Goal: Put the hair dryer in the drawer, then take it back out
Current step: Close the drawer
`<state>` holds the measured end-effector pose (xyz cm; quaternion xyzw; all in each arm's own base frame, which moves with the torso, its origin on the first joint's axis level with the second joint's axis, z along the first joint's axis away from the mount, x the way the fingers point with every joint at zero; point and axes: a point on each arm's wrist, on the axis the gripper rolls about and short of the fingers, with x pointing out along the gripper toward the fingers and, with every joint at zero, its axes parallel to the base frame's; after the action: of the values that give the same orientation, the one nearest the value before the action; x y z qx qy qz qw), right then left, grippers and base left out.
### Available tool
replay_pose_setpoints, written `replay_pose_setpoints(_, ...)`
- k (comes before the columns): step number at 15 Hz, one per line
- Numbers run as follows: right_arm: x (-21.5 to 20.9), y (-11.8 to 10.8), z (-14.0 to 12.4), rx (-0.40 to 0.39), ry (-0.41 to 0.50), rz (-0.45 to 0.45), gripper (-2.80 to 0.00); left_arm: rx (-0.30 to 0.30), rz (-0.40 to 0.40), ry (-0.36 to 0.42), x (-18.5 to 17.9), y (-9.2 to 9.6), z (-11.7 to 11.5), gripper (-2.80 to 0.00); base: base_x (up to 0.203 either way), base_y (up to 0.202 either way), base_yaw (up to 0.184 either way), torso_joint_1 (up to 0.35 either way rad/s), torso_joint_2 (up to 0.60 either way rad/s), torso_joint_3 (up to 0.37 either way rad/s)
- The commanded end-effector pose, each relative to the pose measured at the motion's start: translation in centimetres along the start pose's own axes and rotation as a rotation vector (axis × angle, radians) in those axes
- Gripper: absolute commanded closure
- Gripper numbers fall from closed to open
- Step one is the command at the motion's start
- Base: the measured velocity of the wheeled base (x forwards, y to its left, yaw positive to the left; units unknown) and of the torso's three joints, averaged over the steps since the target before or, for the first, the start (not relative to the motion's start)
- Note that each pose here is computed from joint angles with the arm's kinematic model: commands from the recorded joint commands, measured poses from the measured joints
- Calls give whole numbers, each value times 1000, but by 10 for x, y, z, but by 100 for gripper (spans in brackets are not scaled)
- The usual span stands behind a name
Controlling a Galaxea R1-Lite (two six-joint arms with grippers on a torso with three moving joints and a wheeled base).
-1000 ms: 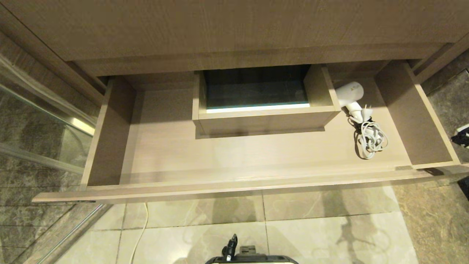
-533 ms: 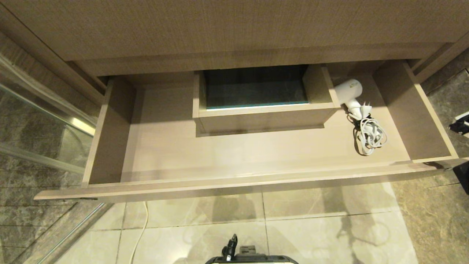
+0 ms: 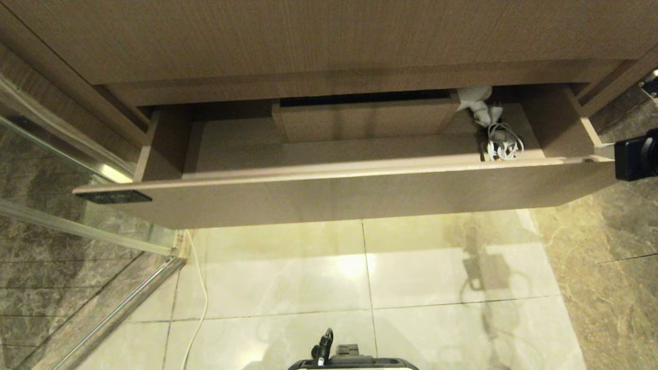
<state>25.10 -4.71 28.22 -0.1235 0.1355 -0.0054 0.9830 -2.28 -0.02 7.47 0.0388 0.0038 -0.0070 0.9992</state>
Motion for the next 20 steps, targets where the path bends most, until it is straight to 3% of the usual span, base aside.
replay_pose_setpoints(1,35,-6,22,-10,-108,-19,0,1,-2,1,0,0,0,0,0,0,0,0,0,0)
replay_pose_setpoints(3,38,-6,25,-9,-119,-23,0,1,-1,1,0,0,0,0,0,0,0,0,0,0)
replay_pose_setpoints(8,-22,14,-13,10,74,37,0,1,-2,1,0,0,0,0,0,0,0,0,0,0)
replay_pose_setpoints(10,-45,22,-25,11,97,51,0,1,0,1,0,0,0,0,0,0,0,0,0,0)
replay_pose_setpoints(15,-83,41,-40,-10,65,104,0,1,0,1,0,0,0,0,0,0,0,0,0,0)
replay_pose_setpoints(20,-136,56,-56,-37,-32,136,0,1,-2,1,0,0,0,0,0,0,0,0,0,0)
